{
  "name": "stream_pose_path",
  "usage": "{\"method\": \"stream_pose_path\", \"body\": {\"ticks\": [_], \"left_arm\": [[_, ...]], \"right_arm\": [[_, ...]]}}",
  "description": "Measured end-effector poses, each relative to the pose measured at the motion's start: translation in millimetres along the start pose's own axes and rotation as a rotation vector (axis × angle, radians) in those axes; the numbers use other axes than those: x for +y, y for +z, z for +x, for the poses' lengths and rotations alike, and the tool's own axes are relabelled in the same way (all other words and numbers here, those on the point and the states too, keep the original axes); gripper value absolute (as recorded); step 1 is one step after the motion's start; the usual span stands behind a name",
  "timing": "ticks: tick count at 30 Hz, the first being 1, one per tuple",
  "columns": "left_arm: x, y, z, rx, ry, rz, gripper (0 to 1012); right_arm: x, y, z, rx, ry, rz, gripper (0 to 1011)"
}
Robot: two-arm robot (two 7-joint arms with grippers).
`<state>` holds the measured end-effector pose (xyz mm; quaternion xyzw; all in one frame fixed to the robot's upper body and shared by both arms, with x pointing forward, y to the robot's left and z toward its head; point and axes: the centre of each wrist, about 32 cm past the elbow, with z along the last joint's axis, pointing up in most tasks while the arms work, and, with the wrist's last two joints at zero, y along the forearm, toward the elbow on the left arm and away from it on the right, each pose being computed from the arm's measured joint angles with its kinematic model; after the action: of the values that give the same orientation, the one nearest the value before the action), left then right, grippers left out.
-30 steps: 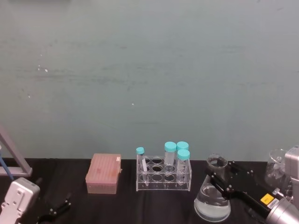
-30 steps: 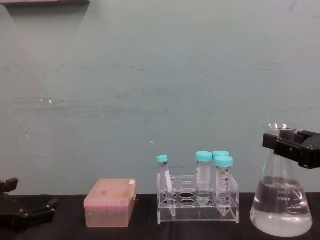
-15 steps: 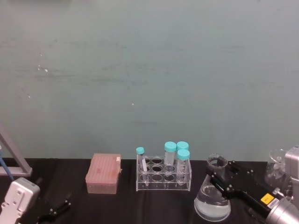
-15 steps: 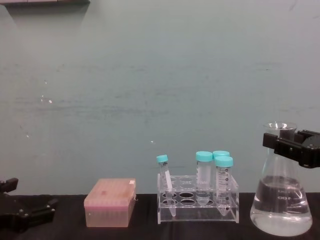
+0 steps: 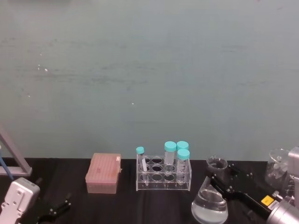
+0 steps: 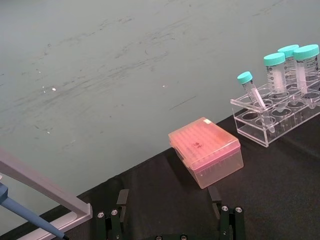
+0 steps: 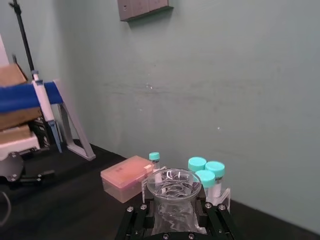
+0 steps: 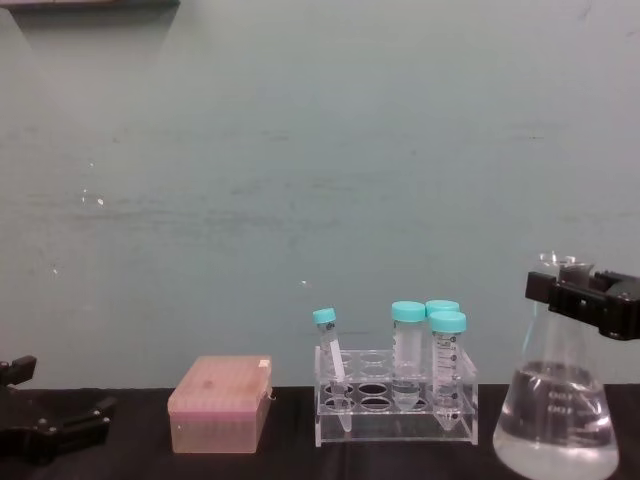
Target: Pick up the beaker with the right gripper, shake it three times, and then put it down.
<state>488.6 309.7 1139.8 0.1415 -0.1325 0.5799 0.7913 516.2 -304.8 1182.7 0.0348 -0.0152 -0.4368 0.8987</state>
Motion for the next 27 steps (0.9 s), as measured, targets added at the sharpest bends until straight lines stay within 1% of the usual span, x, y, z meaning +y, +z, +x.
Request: {"method": "stream_pose_path", "body": {"ticks": [1,2,3,8,12,18,23,27], "left_arm": [[0.0,0.0,0.0,0.0,0.0,0.0,1000],[0.0,0.0,0.0,0.0,0.0,0.0,1000],[0.0,0.0,0.0,0.0,0.0,0.0,1000],[0.0,0.0,0.0,0.0,0.0,0.0,1000],[0.0,0.0,0.0,0.0,0.0,0.0,1000],[0.0,0.0,0.0,0.0,0.0,0.0,1000],[0.0,0.0,0.0,0.0,0.0,0.0,1000],[0.0,0.0,0.0,0.0,0.0,0.0,1000]], "right_arm": [[-0.1,-0.7,0.3,0.011,-0.001,-0.001,461],[-0.2,-2.6,1.2,0.034,-0.004,-0.003,461],[0.0,-3.3,1.5,0.043,-0.006,-0.003,461],[2.8,-5.9,3.2,0.058,-0.022,-0.003,461],[6.8,-6.2,4.8,0.044,-0.037,0.0,461],[15.5,-3.9,9.0,-0.003,-0.056,0.0,461],[19.6,-3.8,10.4,-0.017,-0.065,0.007,461],[21.7,-5.7,9.4,-0.013,-0.066,0.011,461]]}}
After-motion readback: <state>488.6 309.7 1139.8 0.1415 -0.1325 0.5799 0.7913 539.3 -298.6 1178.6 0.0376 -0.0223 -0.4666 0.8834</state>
